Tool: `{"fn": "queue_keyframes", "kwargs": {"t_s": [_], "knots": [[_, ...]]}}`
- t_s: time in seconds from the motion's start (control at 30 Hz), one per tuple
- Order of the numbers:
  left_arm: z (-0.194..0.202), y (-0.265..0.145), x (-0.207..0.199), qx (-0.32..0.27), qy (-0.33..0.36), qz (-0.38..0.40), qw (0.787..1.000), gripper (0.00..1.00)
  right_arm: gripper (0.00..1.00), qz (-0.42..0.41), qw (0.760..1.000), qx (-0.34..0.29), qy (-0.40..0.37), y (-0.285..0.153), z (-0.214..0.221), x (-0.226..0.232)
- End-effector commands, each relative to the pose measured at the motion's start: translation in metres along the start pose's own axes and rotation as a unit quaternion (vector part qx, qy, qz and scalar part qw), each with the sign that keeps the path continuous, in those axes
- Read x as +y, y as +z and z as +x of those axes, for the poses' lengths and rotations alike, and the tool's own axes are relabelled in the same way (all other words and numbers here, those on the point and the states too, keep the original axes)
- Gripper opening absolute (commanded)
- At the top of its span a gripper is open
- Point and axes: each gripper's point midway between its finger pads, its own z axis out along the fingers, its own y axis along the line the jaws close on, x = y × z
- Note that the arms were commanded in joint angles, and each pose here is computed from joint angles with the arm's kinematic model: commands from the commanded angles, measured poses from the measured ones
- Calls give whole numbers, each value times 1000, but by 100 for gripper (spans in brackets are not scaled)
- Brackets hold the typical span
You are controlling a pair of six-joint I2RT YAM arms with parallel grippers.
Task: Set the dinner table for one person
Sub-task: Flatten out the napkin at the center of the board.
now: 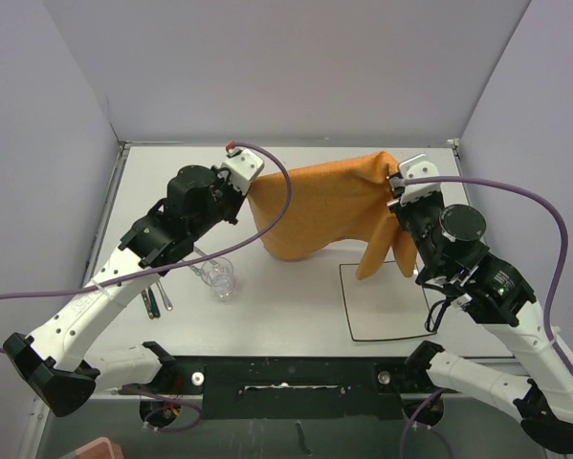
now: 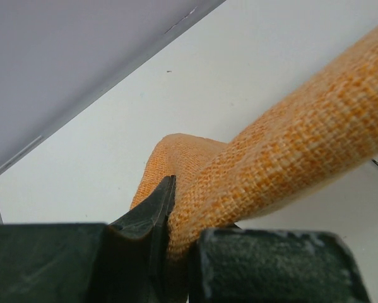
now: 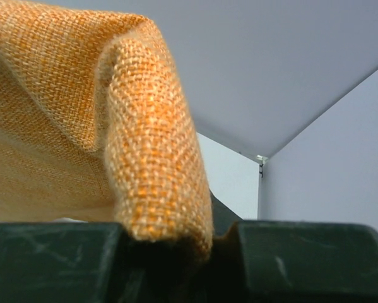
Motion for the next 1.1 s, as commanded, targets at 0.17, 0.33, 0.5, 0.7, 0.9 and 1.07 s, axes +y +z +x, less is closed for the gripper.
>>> {"fn": "queue_keyframes", "kwargs": {"t_s": [0.17,0.33,0.5,0.7,0.9,1.07], "knots": [[-55,-23,35,-81,-28,-69,994,0,0,51,995,26,82,-4,26,-6],[-60,-23,43,-82,-22,-86,993,0,0,40,995,39,84,20,49,22],[-52,-8,57,-60,-17,-133,989,0,0,64,989,77,106,53,77,25],[-40,-2,71,-42,-29,-182,982,0,0,102,979,103,140,76,104,6],[-35,-7,85,-42,-27,-222,974,0,0,88,982,101,132,91,108,17],[-34,-5,108,-48,-51,-264,962,0,0,84,982,100,138,112,112,28]]}}
